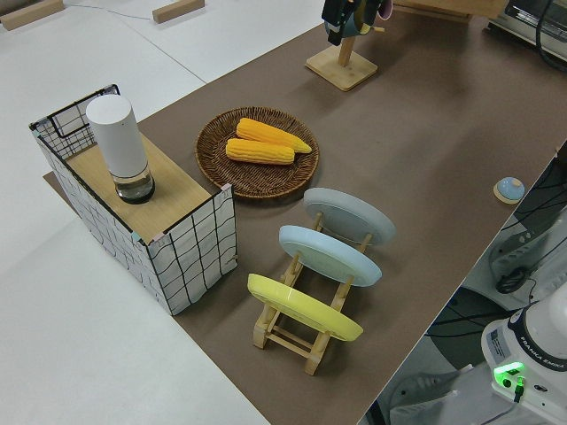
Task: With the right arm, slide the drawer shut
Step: 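Move the right gripper up to the open drawer's front edge, then push the drawer front with the right gripper away from the robot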
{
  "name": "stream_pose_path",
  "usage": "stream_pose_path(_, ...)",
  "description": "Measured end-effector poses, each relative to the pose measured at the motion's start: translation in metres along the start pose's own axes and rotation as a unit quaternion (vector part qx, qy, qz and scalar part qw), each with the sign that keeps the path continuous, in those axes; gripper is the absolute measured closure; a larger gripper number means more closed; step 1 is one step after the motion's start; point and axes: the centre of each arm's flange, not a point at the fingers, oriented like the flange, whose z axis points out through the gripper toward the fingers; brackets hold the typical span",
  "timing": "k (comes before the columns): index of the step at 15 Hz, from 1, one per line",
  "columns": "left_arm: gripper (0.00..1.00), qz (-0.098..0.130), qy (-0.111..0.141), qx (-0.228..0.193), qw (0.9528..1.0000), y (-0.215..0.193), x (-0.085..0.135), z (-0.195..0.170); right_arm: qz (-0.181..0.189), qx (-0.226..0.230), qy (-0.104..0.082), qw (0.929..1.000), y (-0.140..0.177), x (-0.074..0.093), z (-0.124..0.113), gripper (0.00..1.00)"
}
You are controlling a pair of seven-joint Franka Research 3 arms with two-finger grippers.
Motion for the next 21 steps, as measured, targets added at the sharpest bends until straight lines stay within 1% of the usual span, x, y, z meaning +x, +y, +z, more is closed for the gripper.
stream_pose_path(2, 0.0, 0.0, 0.0, 0.0, 1.0, 0.0, 0.0, 0.0, 0.016, 0.009, 0.008, 0.9998, -0.023, -0.005, 0.007, 0.99)
stream_pose_path(4, 0.0, 0.0, 0.0, 0.0, 1.0, 0.0, 0.0, 0.0, 0.036, 0.017, 0.011, 0.9992, -0.043, -0.005, 0.018, 0.99)
stream_pose_path(7, 0.0, 0.0, 0.0, 0.0, 1.0, 0.0, 0.0, 0.0, 0.068, 0.024, 0.01, 0.9974, -0.069, 0.002, 0.041, 0.99)
stream_pose_path(11, 0.0, 0.0, 0.0, 0.0, 1.0, 0.0, 0.0, 0.0, 0.111, 0.027, 0.003, 0.9935, -0.095, 0.012, 0.073, 0.99)
stream_pose_path(15, 0.01, 0.0, 0.0, 0.0, 1.0, 0.0, 0.0, 0.0, 0.157, 0.014, -0.012, 0.9875, -0.108, 0.022, 0.103, 0.99)
stream_pose_path(21, 0.01, 0.0, 0.0, 0.0, 1.0, 0.0, 0.0, 0.0, 0.23, -0.003, -0.026, 0.9729, -0.121, 0.037, 0.142, 0.99)
